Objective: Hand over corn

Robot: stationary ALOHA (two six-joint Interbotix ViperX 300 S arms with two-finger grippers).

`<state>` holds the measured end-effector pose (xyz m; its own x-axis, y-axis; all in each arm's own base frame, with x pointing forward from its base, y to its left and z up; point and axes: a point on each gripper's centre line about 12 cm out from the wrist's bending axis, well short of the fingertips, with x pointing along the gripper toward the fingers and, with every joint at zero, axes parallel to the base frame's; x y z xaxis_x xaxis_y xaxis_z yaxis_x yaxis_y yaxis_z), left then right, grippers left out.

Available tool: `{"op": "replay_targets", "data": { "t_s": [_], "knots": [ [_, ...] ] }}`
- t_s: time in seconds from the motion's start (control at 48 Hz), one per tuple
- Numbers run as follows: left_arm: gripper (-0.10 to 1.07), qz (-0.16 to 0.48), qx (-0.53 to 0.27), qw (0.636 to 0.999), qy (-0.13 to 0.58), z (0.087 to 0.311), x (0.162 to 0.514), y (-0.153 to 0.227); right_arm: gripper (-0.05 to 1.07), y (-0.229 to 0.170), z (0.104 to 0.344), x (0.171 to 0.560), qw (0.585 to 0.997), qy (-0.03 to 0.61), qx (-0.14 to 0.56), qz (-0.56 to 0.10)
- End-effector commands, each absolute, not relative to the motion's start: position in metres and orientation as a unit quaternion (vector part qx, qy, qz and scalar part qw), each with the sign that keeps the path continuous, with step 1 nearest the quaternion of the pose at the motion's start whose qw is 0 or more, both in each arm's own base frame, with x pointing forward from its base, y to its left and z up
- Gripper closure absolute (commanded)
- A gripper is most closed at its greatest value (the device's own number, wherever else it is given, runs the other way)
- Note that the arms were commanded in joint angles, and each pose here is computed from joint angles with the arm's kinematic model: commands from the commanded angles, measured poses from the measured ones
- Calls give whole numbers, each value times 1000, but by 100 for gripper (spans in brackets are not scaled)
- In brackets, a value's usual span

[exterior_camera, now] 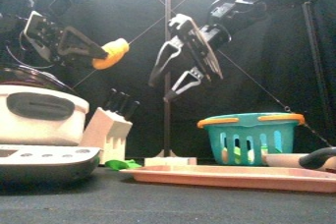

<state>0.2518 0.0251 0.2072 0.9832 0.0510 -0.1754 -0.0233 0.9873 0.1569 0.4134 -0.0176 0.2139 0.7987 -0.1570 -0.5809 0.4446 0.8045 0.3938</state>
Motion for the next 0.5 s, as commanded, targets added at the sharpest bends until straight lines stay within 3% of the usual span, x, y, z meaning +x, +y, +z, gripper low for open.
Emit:
{"op": "replay_targets", "data": {
  "t_s": [0.0, 0.292, 0.479],
  "knots": [
    [37, 14, 80, 991, 106, 210, 263, 24, 14, -8, 246, 409, 931, 229, 262, -114],
    [37, 4, 85, 985, 150, 199, 277, 22, 14, -4, 252, 408, 944, 221, 230, -85],
    [37, -12, 99, 983, 157, 196, 286, 18, 14, -5, 256, 409, 960, 218, 162, -73]
  ]
}}
